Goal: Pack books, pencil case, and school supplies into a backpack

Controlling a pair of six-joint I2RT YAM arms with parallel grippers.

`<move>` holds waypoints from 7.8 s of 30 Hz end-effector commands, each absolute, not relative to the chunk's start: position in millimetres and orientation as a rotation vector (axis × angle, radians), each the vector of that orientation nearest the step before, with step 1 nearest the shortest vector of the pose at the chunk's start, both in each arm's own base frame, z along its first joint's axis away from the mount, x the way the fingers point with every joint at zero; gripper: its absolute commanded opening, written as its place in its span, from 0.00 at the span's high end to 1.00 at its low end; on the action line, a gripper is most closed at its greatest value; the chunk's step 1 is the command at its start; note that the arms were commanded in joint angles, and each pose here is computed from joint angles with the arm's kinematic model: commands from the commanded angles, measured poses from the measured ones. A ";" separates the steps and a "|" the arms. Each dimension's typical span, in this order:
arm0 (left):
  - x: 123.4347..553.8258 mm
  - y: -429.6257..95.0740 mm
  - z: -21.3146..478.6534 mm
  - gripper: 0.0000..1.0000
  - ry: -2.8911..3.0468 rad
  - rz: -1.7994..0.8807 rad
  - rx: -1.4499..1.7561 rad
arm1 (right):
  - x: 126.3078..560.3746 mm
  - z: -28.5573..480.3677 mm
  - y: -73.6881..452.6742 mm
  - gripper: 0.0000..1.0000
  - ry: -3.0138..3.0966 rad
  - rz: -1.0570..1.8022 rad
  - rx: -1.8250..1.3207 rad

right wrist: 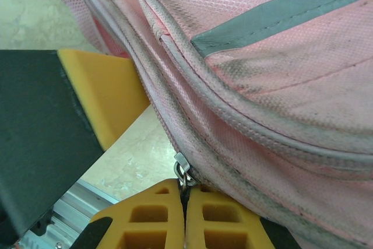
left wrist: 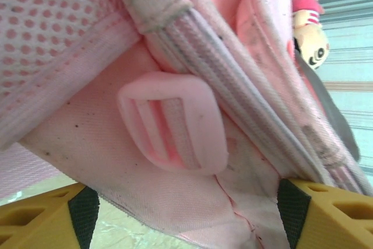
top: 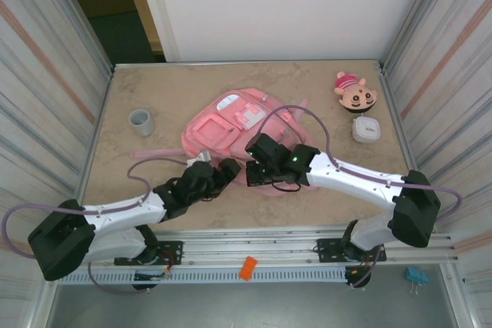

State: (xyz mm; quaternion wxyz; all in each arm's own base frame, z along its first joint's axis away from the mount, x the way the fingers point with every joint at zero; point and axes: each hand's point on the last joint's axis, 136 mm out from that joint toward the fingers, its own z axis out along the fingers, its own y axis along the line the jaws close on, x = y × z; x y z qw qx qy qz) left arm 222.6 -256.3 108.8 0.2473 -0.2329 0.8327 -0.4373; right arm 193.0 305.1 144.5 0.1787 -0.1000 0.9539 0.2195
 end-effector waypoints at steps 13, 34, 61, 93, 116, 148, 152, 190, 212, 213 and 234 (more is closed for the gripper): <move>228.5 -224.5 162.7 0.30 1.918 -1.254 -0.672 | 193.0 149.9 303.6 1.00 2.622 0.615 -0.348; 239.5 -271.5 122.1 0.86 2.015 -1.350 -0.716 | 191.9 145.5 258.1 1.00 2.648 0.327 -0.259; 243.9 -161.0 127.1 1.00 2.180 -0.960 -0.579 | 187.0 139.2 237.3 1.00 2.666 0.350 -0.237; 204.5 -144.4 146.7 0.52 2.225 -1.154 -0.697 | 170.2 127.7 345.0 1.00 2.626 0.622 -0.434; 223.3 -158.0 116.6 1.00 2.230 -1.010 -0.674 | 168.2 117.3 333.3 1.00 2.670 0.566 -0.506; 202.8 -178.3 241.7 0.30 1.857 -0.757 0.595 | 199.3 133.7 271.1 1.00 2.567 0.681 -0.368; 188.3 -208.5 234.1 0.29 1.789 -0.752 0.878 | 199.4 131.5 271.9 1.00 2.573 0.682 -0.365; 190.5 -277.1 176.1 0.98 1.546 -0.419 1.341 | 206.4 112.6 276.1 0.82 2.606 0.683 -0.303; 180.7 -267.9 176.3 1.00 1.548 -0.414 1.380 | 260.6 116.4 217.4 1.00 2.628 0.615 -0.015; 178.4 -269.3 179.0 1.00 1.537 -0.432 1.384 | 265.7 118.2 216.3 1.00 2.625 0.620 -0.009; 126.9 -282.2 188.3 1.00 1.369 -0.689 1.574 | 326.4 94.4 199.3 1.00 2.647 0.555 0.093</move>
